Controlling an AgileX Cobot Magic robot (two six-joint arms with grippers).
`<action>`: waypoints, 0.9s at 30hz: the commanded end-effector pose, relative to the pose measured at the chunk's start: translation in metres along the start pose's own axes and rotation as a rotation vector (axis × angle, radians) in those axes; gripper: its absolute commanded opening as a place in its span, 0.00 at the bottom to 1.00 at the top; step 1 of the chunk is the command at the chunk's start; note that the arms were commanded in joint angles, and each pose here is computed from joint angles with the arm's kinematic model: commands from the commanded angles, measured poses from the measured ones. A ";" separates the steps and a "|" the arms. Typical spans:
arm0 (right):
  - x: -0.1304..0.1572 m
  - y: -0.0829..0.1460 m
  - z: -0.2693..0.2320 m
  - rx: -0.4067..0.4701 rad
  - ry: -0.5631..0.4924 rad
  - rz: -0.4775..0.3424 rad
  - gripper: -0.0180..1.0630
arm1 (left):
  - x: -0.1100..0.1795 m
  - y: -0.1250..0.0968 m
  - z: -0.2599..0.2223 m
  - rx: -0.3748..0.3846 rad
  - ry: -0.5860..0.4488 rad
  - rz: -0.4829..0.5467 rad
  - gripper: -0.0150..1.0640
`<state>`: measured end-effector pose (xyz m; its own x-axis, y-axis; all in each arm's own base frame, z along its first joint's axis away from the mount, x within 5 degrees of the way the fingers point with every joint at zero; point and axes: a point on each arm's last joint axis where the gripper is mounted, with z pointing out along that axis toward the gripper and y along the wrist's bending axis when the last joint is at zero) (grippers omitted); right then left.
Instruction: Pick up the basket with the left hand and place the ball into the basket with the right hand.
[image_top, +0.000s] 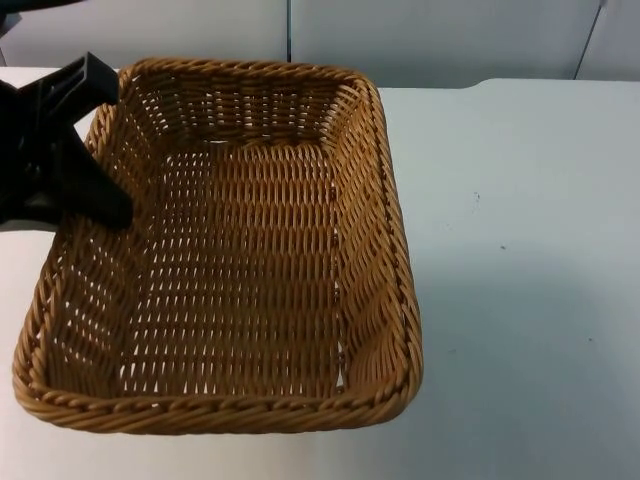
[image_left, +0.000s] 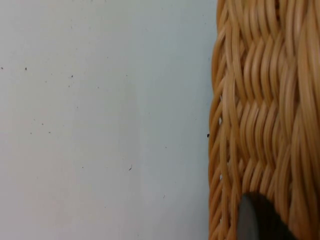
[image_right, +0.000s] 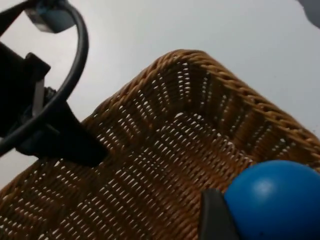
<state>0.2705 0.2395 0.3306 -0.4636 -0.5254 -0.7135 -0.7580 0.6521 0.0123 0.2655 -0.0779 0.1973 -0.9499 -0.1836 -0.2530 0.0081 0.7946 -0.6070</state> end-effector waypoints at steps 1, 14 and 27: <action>0.000 0.009 0.016 -0.024 0.007 -0.016 0.01 | 0.000 -0.005 -0.003 0.030 -0.010 -0.016 0.01; 0.027 0.024 0.088 -0.074 0.168 -0.024 0.01 | -0.001 -0.005 -0.003 0.033 -0.017 -0.023 0.01; 0.044 0.022 0.119 -0.078 0.236 -0.015 0.01 | -0.001 -0.005 -0.003 0.033 -0.019 -0.024 0.01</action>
<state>0.2873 0.2936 0.2149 -0.5507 -0.6571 -0.5147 -0.7902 0.6091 0.0678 0.2658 -0.0782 0.1976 -0.9490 -0.1904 -0.2511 0.0033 0.7906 -0.6123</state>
